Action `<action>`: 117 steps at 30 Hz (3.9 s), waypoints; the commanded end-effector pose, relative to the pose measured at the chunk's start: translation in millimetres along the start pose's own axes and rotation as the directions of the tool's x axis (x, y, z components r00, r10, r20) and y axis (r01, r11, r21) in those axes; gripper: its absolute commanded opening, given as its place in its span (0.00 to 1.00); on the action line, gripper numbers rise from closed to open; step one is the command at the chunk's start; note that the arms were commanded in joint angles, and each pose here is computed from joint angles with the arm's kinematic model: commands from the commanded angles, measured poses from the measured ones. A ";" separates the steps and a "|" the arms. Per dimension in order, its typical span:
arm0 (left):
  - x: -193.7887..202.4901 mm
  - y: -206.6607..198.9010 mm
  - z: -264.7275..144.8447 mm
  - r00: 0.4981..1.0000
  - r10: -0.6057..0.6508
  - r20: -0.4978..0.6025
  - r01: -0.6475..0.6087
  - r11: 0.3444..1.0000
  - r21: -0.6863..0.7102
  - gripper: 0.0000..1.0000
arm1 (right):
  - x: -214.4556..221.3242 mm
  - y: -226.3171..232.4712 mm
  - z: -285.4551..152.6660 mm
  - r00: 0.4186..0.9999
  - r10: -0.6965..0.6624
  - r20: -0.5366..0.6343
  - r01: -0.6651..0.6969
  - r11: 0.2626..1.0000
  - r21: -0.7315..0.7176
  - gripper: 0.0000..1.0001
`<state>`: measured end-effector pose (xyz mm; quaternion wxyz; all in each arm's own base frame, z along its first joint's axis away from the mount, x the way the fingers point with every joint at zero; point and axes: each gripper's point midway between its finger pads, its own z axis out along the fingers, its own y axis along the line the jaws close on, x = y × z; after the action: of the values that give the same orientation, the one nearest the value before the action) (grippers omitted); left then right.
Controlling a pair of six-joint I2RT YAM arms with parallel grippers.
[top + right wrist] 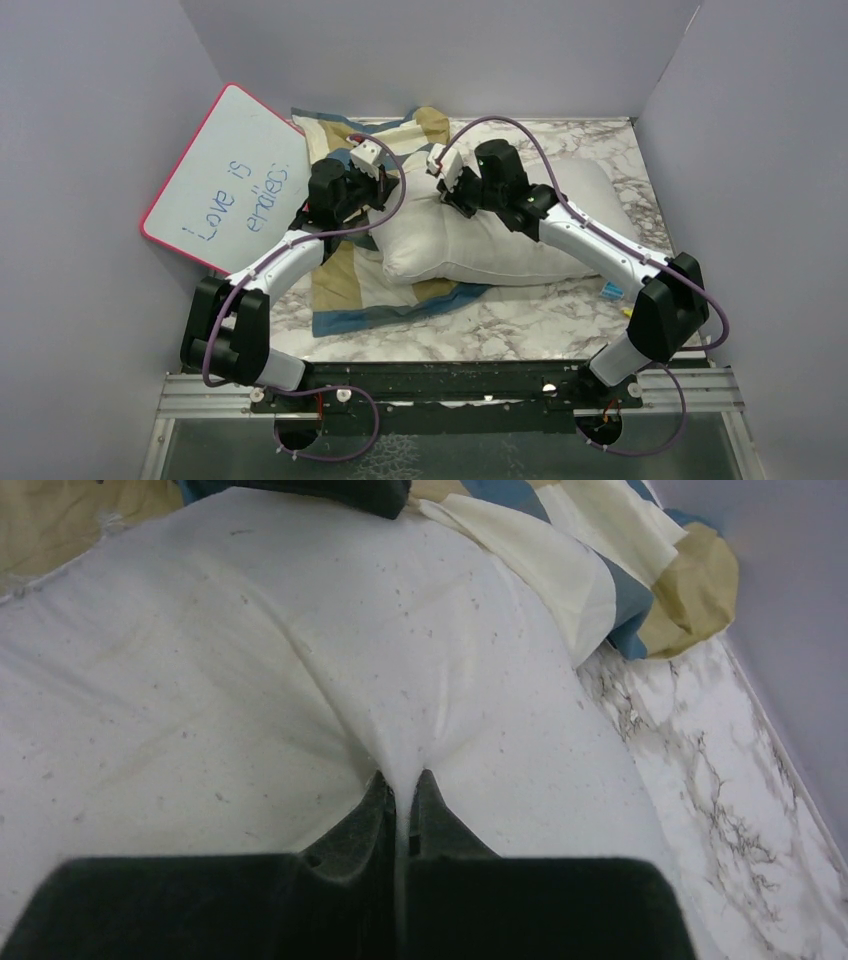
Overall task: Put the pillow into the pillowcase
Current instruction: Stuff the pillow into the pillowcase.
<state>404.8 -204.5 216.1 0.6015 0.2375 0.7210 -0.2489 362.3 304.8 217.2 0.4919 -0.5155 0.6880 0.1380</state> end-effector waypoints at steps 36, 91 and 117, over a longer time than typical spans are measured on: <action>70.2 63.3 -14.7 0.907 0.317 -0.276 -0.375 0.908 -0.188 0.66 | 2.3 -33.6 -38.0 0.972 0.200 0.124 -0.221 0.955 0.197 0.01; 31.6 -39.8 -70.0 0.964 -0.245 -0.102 0.237 0.968 -0.078 0.00 | -30.5 103.9 -4.4 0.959 -0.261 0.113 0.280 0.938 -0.204 1.00; 23.5 -63.9 -75.0 0.913 -0.390 -0.119 0.393 0.920 -0.003 0.00 | -23.0 33.8 77.1 0.943 0.230 0.242 -0.265 0.956 0.125 0.01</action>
<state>315.8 -192.6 187.8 0.4948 0.0971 0.8038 -0.3157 336.5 385.8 159.3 0.5265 -0.4980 0.6659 0.1768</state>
